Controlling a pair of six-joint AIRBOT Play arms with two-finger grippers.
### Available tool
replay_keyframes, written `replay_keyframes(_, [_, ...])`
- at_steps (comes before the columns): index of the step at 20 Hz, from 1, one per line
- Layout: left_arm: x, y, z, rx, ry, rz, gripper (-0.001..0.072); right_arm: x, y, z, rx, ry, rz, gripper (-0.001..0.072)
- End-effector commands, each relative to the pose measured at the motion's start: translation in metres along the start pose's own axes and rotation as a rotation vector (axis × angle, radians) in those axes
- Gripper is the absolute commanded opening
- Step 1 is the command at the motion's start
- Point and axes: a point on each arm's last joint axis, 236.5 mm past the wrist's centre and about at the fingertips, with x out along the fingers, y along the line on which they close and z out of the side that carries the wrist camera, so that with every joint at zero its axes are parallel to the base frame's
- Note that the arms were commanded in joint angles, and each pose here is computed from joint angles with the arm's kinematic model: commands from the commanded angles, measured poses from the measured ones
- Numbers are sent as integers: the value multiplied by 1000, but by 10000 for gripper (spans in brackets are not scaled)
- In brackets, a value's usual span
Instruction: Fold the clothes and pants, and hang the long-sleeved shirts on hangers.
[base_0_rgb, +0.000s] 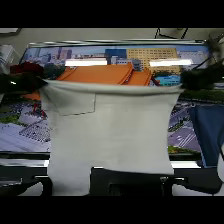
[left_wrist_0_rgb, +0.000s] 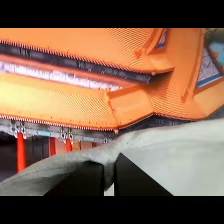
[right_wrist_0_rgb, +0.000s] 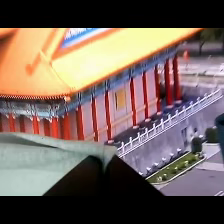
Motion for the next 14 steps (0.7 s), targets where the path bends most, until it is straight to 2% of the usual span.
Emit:
replay_keyframes(1, [108,62,-59,-220,112,36,27,127,7,-14,112,130,5,33])
replay_keyframes(3, [132,81,-39,-306,64,27,27,146,12,27,134,-26,33,33])
replay_keyframes(5, [140,92,0,-217,-20,36,27,139,9,74,196,-225,49,33])
replay_keyframes(8, [142,92,53,-82,-138,49,27,133,-6,111,291,-387,47,33])
replay_keyframes(11, [157,92,72,-57,-201,68,27,147,-24,111,336,-387,26,33])
replay_keyframes(14, [189,92,50,-59,-150,69,27,175,-28,90,351,-295,13,33])
